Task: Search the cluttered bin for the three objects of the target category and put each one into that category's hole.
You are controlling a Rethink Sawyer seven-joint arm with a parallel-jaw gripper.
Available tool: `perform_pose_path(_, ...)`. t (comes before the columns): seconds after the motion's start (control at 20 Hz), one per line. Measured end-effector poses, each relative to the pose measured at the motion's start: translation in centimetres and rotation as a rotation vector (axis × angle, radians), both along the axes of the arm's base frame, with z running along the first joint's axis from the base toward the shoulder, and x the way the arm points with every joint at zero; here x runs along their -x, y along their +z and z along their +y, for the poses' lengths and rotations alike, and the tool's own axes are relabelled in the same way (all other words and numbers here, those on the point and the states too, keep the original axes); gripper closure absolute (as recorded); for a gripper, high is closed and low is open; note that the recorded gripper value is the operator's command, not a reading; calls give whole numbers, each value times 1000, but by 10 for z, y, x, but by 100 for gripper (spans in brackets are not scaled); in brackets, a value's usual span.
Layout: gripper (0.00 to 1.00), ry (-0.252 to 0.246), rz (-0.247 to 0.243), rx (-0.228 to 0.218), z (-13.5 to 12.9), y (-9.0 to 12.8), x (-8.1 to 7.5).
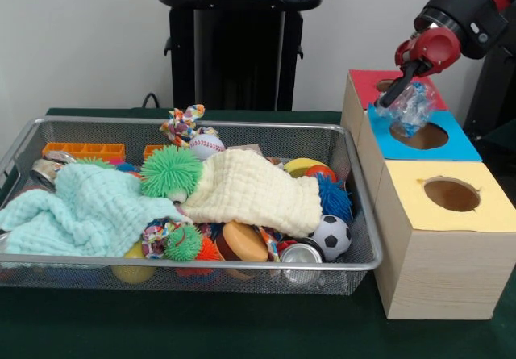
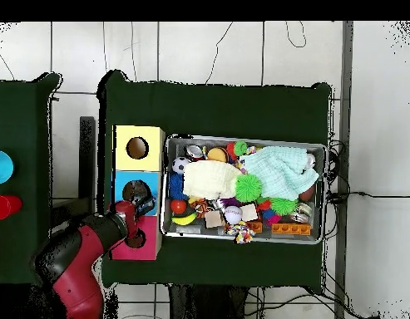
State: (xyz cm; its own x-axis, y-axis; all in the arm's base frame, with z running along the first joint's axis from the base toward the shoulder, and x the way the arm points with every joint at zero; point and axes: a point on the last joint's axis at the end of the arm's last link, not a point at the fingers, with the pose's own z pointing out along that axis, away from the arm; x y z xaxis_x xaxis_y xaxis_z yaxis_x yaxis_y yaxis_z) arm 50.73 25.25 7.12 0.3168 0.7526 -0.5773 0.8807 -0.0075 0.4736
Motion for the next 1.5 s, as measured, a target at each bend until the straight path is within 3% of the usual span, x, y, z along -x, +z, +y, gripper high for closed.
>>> perform_pose_path(1.2,100,-32,14,-34,2,-9,-10)
perform_pose_path(1.25,0,-33,15,-35,2,-10,-11)
perform_pose_path(1.5,0,-31,11,-36,4,-8,-12)
